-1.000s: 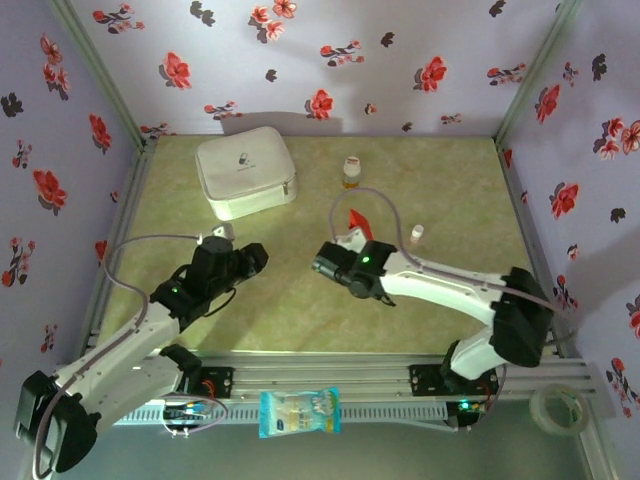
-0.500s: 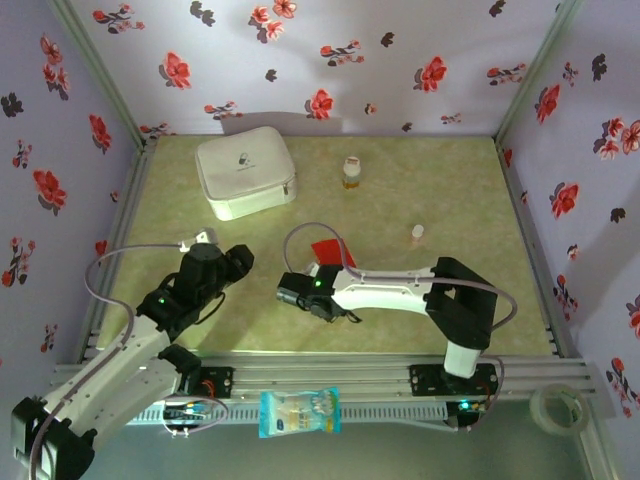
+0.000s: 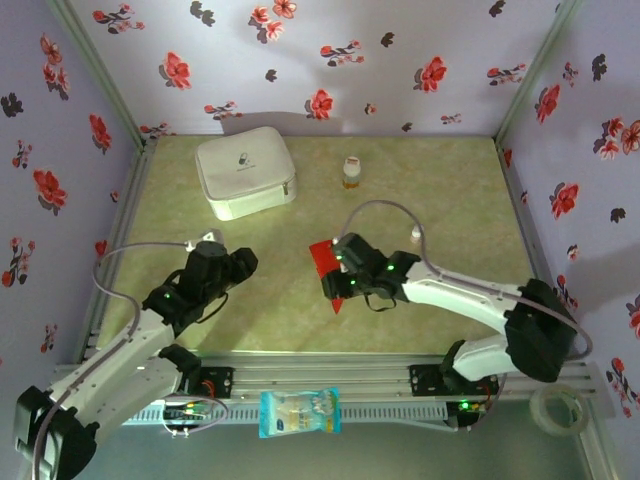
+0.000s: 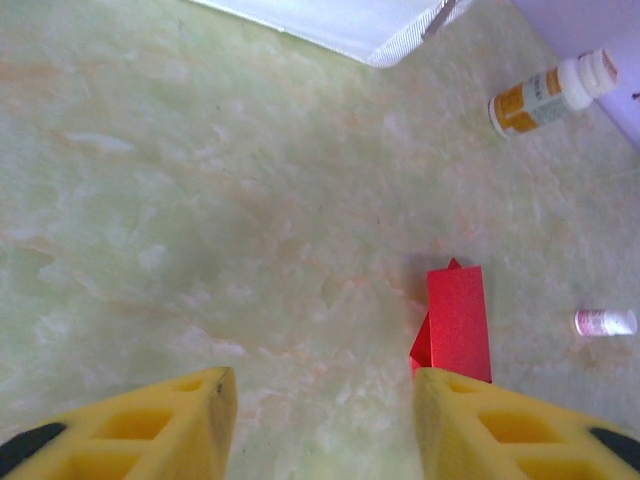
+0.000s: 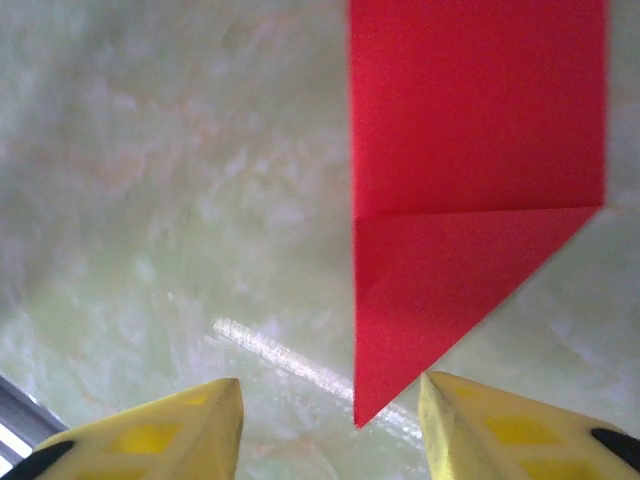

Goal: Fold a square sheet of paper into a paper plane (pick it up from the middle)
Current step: Turn over the paper at the center of the table, then perform the fifth fold on the wing at the bottom-center of the table.

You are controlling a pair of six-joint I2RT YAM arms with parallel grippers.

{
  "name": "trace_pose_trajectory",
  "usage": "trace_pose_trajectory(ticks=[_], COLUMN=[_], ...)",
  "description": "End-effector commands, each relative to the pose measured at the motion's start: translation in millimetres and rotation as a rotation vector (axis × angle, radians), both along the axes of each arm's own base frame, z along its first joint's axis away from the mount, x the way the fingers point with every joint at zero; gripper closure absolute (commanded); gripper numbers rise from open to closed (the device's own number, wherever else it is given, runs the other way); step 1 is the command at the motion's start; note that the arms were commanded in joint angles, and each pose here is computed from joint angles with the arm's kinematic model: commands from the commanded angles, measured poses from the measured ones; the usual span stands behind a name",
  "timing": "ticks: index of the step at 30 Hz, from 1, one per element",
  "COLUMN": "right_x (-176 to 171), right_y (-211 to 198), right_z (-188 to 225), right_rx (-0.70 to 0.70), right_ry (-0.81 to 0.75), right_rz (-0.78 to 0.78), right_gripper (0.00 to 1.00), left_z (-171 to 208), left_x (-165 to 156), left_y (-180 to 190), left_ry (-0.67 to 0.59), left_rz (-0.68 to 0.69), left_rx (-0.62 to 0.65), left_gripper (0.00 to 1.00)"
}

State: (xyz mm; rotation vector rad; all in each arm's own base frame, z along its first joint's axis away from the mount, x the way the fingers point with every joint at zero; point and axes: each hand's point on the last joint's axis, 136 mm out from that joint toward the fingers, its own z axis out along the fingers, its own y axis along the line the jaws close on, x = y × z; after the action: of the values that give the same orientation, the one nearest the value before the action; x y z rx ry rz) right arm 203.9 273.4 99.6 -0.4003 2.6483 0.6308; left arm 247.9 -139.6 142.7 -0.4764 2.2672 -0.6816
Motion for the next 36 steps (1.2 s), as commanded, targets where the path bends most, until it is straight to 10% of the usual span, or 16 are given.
trace_pose_trajectory(ticks=[1, 11, 36], right_x=[12, 27, -13], right_y=[4, 24, 35], right_z=[-3, -49, -103], right_rx=[0.182, 0.274, 0.158], right_ry=[0.102, 0.296, 0.471], right_rz=[-0.116, -0.215, -0.415], right_gripper=[0.62, 0.92, 0.93], left_z=[5, -8, -33], left_x=[6, 14, 25], left_y=[-16, -53, -119], left_ry=[-0.012, 0.067, 0.196], left_rz=[-0.058, -0.179, -0.333], left_rx=[-0.044, -0.115, -0.327], left_gripper=[0.55, 0.65, 0.85])
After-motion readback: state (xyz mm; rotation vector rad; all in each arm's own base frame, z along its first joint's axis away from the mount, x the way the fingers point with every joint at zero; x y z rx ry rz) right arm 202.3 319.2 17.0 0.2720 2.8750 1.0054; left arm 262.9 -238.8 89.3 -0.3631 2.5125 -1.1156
